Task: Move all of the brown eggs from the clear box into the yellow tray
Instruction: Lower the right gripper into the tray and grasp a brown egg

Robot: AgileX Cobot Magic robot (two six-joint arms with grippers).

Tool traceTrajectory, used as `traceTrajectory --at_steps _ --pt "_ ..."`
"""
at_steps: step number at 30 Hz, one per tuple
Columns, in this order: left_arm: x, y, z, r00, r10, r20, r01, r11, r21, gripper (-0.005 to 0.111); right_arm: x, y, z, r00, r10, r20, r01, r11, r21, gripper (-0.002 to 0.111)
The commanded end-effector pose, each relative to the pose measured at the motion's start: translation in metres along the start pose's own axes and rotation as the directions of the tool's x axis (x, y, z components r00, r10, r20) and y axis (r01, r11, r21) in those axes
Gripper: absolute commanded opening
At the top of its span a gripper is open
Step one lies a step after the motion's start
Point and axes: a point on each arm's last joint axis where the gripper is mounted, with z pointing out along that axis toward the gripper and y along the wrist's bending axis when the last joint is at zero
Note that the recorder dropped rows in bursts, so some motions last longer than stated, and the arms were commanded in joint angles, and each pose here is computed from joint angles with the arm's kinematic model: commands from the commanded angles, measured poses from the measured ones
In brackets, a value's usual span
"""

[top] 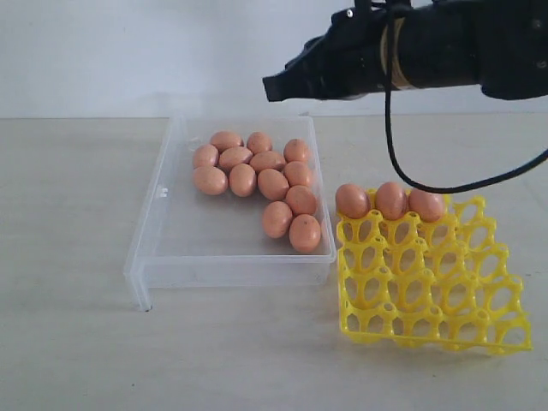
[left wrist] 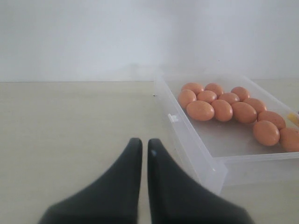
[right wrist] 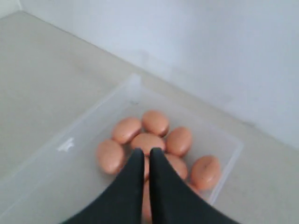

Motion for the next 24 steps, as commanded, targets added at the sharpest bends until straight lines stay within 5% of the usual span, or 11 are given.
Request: traceTrajectory --at_steps 1,5,7,9,12,15,24 --pt "0.001 0.0 0.0 1.0 -0.001 -0.001 0.001 1.0 -0.003 0.004 -0.012 0.007 -0.003 0.948 -0.316 -0.019 0.311 0.917 0.248 0.0" --pt "0.001 0.0 0.0 1.0 -0.001 -0.001 0.001 1.0 -0.003 0.004 -0.003 -0.004 -0.006 0.882 -0.327 -0.339 0.444 0.817 0.367 0.0" --pt "0.001 0.0 0.0 1.0 -0.001 -0.001 0.001 1.0 -0.003 0.004 0.006 -0.016 -0.003 0.8 -0.263 -0.539 0.469 0.835 0.289 0.0" --pt "0.001 0.0 0.0 1.0 -0.001 -0.001 0.001 1.0 -0.003 0.004 0.011 -0.026 0.0 0.719 -0.197 -0.666 0.393 0.906 0.156 0.0" --pt "0.001 0.0 0.0 1.0 -0.001 -0.001 0.001 1.0 -0.003 0.004 0.008 -0.03 0.008 0.685 -0.156 -0.712 0.195 0.98 -0.027 0.0" --pt "0.001 0.0 0.0 1.0 -0.001 -0.001 0.001 1.0 -0.003 0.004 -0.003 -0.019 0.02 0.718 -0.089 -0.69 -0.005 0.991 -0.133 0.0" --pt "0.001 0.0 0.0 1.0 -0.001 -0.001 0.001 1.0 -0.003 0.004 0.034 0.004 0.082 0.619 -0.073 -0.782 -0.152 0.966 -0.21 0.0"
